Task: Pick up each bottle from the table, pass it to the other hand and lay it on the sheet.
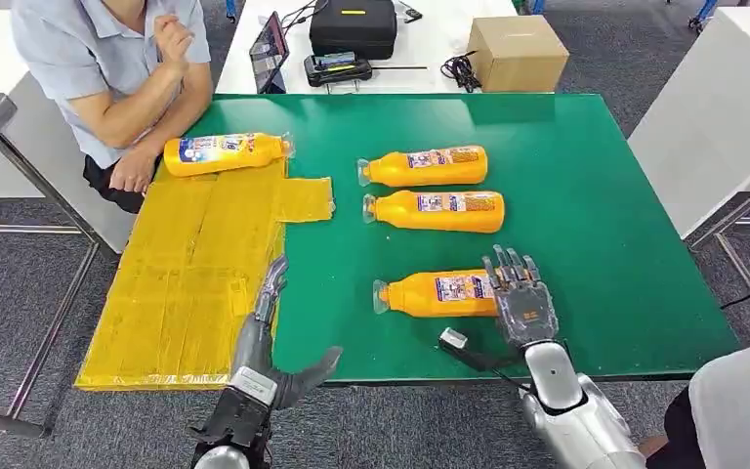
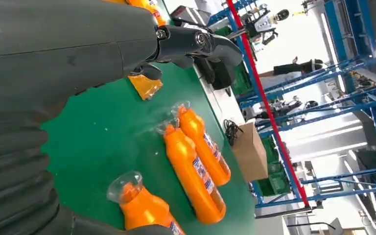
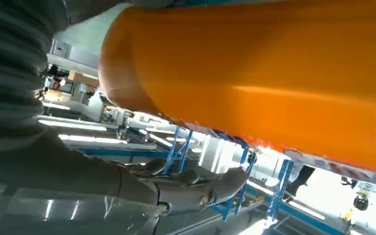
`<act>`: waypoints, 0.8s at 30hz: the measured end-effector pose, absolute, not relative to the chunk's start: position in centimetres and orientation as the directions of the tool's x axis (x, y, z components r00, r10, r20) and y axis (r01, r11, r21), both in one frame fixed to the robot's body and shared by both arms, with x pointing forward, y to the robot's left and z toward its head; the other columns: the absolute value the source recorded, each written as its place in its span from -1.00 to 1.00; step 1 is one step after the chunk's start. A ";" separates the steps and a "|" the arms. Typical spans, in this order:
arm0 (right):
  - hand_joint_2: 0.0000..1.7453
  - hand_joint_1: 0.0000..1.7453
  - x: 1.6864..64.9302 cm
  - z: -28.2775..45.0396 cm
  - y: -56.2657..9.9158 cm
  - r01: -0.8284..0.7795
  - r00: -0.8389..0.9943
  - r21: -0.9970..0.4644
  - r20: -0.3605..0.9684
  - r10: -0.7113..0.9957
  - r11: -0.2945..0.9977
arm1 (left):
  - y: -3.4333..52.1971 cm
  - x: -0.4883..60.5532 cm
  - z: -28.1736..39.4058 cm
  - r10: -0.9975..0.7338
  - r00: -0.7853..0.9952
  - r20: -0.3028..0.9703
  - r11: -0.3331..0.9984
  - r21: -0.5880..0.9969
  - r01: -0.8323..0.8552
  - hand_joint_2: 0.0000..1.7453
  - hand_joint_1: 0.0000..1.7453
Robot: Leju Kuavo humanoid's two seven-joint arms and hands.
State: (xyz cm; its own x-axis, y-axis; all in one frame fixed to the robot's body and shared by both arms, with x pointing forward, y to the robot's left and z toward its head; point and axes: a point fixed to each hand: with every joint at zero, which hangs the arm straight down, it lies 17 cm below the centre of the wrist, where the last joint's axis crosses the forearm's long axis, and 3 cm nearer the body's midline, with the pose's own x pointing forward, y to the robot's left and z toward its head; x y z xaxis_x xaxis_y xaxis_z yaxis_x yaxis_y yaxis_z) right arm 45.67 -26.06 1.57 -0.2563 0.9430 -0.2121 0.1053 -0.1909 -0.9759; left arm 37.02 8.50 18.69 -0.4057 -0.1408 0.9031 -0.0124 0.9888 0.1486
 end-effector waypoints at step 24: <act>1.00 0.50 46.9 -1.0 -28.5 -0.045 -0.251 -0.996 -0.065 0.966 -0.079 | 7.8 37.2 18.3 -0.133 -0.405 0.905 0.988 0.152 0.017 1.00 -1.00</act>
